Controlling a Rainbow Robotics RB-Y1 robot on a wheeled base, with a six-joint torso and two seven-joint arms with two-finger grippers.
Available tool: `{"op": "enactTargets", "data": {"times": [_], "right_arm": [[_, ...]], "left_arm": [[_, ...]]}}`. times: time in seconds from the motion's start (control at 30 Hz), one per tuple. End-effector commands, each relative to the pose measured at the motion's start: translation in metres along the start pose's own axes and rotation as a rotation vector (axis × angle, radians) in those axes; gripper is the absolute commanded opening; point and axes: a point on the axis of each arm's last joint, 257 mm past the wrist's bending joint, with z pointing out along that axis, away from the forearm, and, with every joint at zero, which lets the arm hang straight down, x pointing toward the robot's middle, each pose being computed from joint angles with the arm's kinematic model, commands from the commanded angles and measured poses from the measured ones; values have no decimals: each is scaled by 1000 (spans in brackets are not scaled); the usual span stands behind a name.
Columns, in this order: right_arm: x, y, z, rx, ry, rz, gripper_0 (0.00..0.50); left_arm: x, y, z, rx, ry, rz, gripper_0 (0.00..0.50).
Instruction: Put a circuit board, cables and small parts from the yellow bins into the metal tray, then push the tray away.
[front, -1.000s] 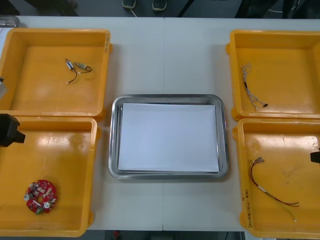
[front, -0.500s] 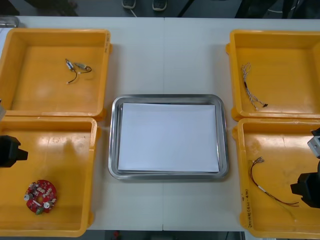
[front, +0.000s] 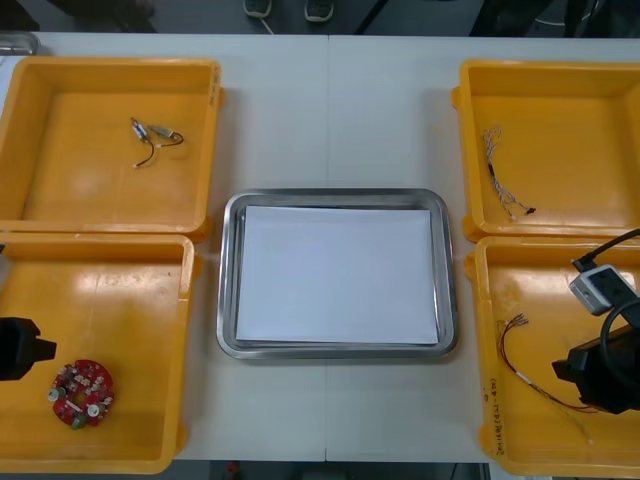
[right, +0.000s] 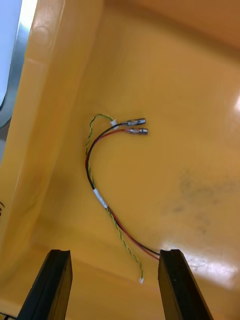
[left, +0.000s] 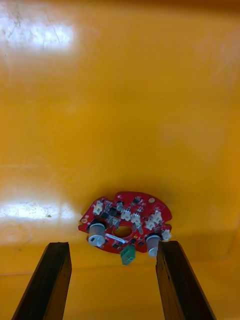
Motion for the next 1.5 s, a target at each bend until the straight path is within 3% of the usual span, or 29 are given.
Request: {"op": "enactTargets", "data": {"times": [0.03, 0.17, 0.33, 0.43, 0.77, 1.13, 1.5], "right_arm": [[11, -2, 15, 12, 22, -150, 500], [10, -5, 27, 27, 10, -189, 500], [16, -13, 41, 90, 25, -245, 500], [19, -13, 47, 102, 34, -260, 500], [35, -10, 73, 65, 46, -241, 500], [40, 1, 88, 64, 26, -260, 500], [53, 4, 90, 58, 44, -265, 500]], "left_arm": [[13, 19, -7, -50, 1, 95, 500], [24, 26, -2, -55, 10, 92, 500], [33, 30, 4, -55, 11, 141, 500], [36, 33, 7, -48, 8, 166, 500], [39, 48, 32, -36, -20, 211, 500], [48, 26, 50, 11, -13, 236, 500], [55, 26, 63, 12, -9, 239, 500]]}}
